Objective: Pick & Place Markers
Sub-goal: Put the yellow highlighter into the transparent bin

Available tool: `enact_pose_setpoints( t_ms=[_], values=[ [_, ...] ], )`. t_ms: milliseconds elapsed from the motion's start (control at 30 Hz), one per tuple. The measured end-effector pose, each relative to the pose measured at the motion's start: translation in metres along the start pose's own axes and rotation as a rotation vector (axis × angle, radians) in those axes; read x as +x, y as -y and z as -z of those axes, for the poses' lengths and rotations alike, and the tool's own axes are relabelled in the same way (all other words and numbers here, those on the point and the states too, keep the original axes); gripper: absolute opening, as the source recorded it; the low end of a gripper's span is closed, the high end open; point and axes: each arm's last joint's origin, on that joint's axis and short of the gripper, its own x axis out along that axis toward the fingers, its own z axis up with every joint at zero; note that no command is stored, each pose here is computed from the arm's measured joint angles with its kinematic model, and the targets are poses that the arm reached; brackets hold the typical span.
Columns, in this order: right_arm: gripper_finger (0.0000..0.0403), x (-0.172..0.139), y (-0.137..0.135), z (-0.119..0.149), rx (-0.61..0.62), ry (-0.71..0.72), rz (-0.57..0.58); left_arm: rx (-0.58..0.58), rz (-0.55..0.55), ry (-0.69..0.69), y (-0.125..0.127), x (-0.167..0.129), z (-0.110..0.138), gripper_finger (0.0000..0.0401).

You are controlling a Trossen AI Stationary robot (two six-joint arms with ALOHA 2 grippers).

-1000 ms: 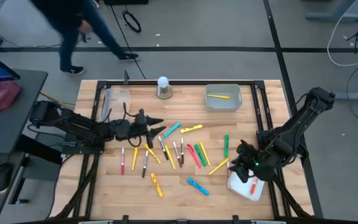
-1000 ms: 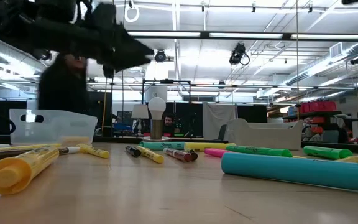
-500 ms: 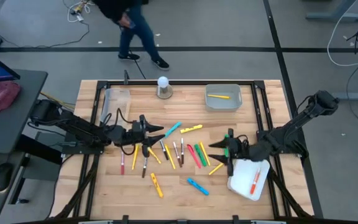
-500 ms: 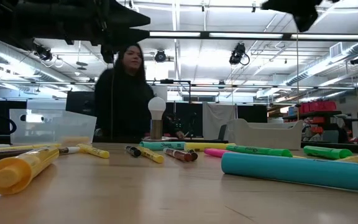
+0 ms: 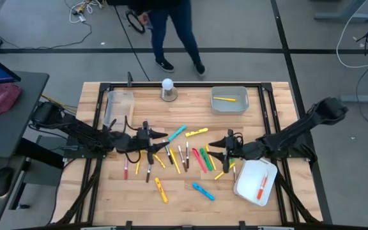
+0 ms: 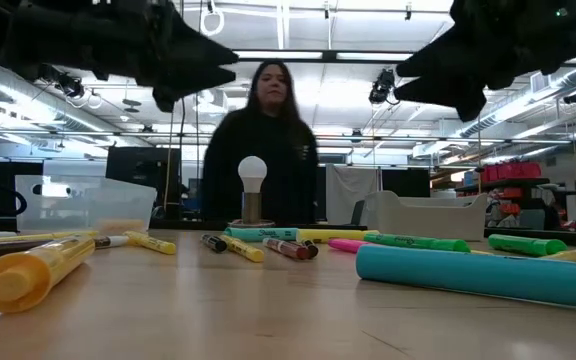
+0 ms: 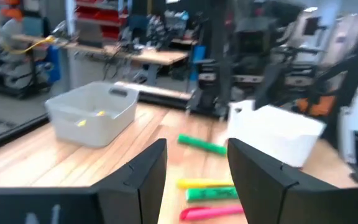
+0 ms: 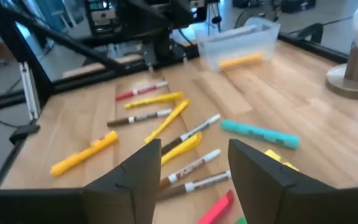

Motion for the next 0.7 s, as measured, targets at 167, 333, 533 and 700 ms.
enact_pose_setpoints(
  t_ms=[167, 333, 533, 700],
  values=[
    [0.019, 0.005, 0.001, 0.006, -0.009, -0.02, 0.012, 0.0, -0.087, -0.079, -0.004, 0.0, 0.01, 0.0177],
    [0.019, 0.006, 0.0, 0.006, 0.019, -0.013, 0.01, -0.015, -0.156, -0.157, -0.007, -0.003, 0.02, 0.0177],
    [0.019, 0.007, 0.002, 0.005, 0.006, -0.006, 0.016, 0.02, -0.211, -0.226, -0.002, -0.005, 0.025, 0.0177],
    [0.019, 0.009, 0.005, 0.003, 0.012, -0.003, 0.032, 0.128, -0.23, -0.336, 0.014, -0.001, 0.017, 0.0177]
  ],
)
